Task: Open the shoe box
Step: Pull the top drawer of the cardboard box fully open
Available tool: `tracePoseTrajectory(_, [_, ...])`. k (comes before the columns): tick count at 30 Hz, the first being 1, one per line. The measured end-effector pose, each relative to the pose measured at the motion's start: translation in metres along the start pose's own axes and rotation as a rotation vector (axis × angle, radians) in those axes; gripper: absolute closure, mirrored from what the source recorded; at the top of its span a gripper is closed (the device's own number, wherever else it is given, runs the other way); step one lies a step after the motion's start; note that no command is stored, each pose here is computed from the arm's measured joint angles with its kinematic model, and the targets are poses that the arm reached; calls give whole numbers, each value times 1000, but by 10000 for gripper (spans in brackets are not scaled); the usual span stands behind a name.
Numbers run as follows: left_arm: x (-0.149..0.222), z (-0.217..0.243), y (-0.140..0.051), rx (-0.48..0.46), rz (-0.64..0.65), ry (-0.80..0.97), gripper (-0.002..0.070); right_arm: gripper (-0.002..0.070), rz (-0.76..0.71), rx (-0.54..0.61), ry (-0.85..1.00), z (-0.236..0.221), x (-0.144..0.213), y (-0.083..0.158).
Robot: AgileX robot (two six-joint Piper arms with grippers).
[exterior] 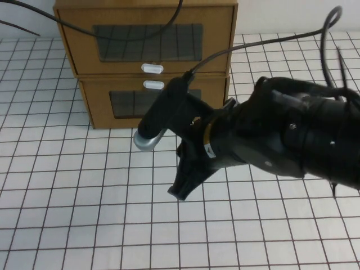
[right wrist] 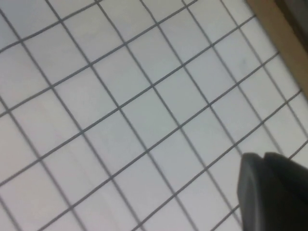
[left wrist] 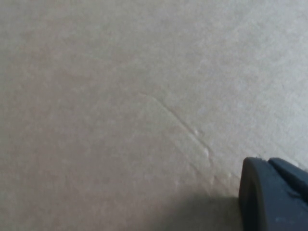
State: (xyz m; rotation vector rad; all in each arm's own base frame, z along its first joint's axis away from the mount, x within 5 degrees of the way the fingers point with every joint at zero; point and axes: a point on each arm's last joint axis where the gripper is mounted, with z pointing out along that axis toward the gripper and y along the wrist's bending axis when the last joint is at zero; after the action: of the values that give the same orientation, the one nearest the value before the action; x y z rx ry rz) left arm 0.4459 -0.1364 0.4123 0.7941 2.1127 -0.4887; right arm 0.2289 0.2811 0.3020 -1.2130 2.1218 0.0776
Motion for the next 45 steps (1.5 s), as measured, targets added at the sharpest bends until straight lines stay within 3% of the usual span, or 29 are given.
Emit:
tracePoseTrajectory(4, [0,0,0,0,0,0,679,653,-142,77,-45,16,-10,2])
tracePoseTrajectory(10, [0,0,0,0,0,0,679,386,-315,190,-105,30,-19,-2])
tracePoseTrajectory(13, [0,0,0,0,-1,0,679,316,-363,261,-147,38,-24,-5])
tracePoseTrajectory(22, [0,0,0,0,-5,0,679,348,-496,413,-307,58,-39,-6])
tracePoseTrajectory(33, [0,0,0,0,-10,0,679,363,-491,481,-341,98,-63,-15])
tracePoseTrajectory(45, [0,0,0,0,-11,0,679,422,-488,516,-363,104,-72,-37])
